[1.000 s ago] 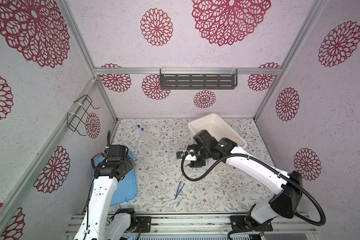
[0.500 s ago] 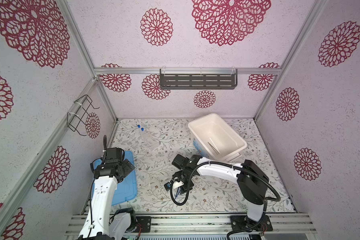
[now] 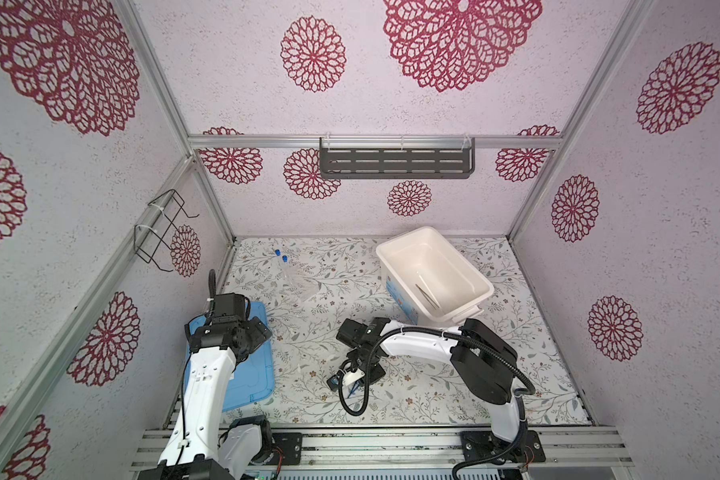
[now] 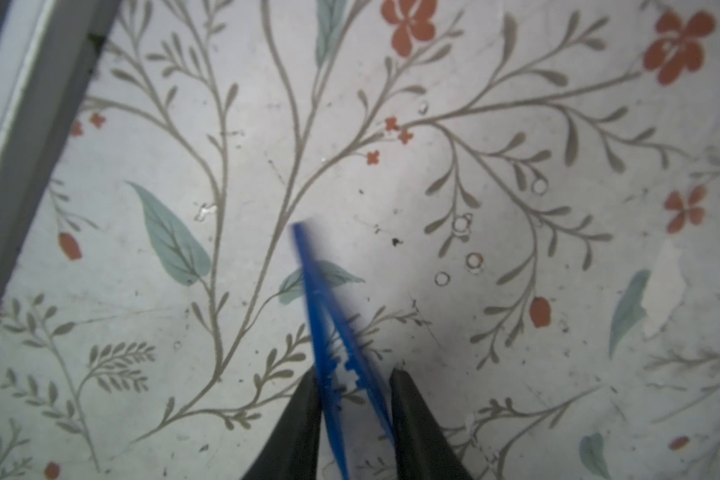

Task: Organize the chemistry lab equipment
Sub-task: 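Grasp the blue tweezers with the right gripper while the left hovers over the lid, then drop blue tweezers into the tub with right gripper while left grips the lid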

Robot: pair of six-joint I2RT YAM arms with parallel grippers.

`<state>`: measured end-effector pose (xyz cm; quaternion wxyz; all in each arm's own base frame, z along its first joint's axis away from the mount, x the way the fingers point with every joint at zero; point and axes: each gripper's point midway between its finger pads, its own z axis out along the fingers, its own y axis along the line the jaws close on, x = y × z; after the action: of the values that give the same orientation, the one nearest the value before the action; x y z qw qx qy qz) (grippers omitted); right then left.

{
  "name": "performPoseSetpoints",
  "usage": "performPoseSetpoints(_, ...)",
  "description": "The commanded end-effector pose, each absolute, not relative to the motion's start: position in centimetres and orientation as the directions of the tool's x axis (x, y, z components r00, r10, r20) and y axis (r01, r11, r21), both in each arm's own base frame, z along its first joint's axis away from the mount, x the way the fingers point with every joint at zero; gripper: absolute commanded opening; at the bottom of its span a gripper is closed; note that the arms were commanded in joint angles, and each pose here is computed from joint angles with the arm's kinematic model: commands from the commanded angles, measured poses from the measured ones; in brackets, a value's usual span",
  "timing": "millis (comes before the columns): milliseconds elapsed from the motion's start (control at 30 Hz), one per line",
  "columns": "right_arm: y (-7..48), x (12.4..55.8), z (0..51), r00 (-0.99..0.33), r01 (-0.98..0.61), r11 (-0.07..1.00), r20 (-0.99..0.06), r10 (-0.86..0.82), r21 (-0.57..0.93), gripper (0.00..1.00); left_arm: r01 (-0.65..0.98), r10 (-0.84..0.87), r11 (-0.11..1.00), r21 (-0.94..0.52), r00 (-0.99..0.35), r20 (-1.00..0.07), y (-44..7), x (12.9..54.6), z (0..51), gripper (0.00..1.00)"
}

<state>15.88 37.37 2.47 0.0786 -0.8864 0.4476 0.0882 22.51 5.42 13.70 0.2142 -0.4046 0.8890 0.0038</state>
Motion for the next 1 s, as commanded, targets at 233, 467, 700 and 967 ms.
performPoseSetpoints(233,37.7,16.7,3.5,0.562,-0.827,-0.547,-0.202,-0.802,-0.129,0.13,-0.700,-0.699,0.689,-0.189,-0.572,-0.430,5.7,23.0,14.9,0.95)
performPoseSetpoints(467,40.1,18.6,8.4,0.447,-0.889,-0.384,-0.292,-0.845,-0.250,0.06,-0.702,-0.719,0.676,-0.224,-0.561,-0.411,5.3,23.7,14.4,0.94)
performPoseSetpoints(700,41.0,22.3,17.8,0.311,-0.928,-0.156,-0.473,-0.824,-0.339,0.06,-0.691,-0.747,0.658,-0.298,-0.552,-0.370,3.8,24.7,12.8,0.92)
performPoseSetpoints(967,32.6,33.5,26.2,-0.087,-0.872,0.353,-0.603,-0.793,-0.338,0.05,-0.659,-0.693,0.714,-0.234,-0.621,-0.367,2.0,25.7,10.4,0.89)
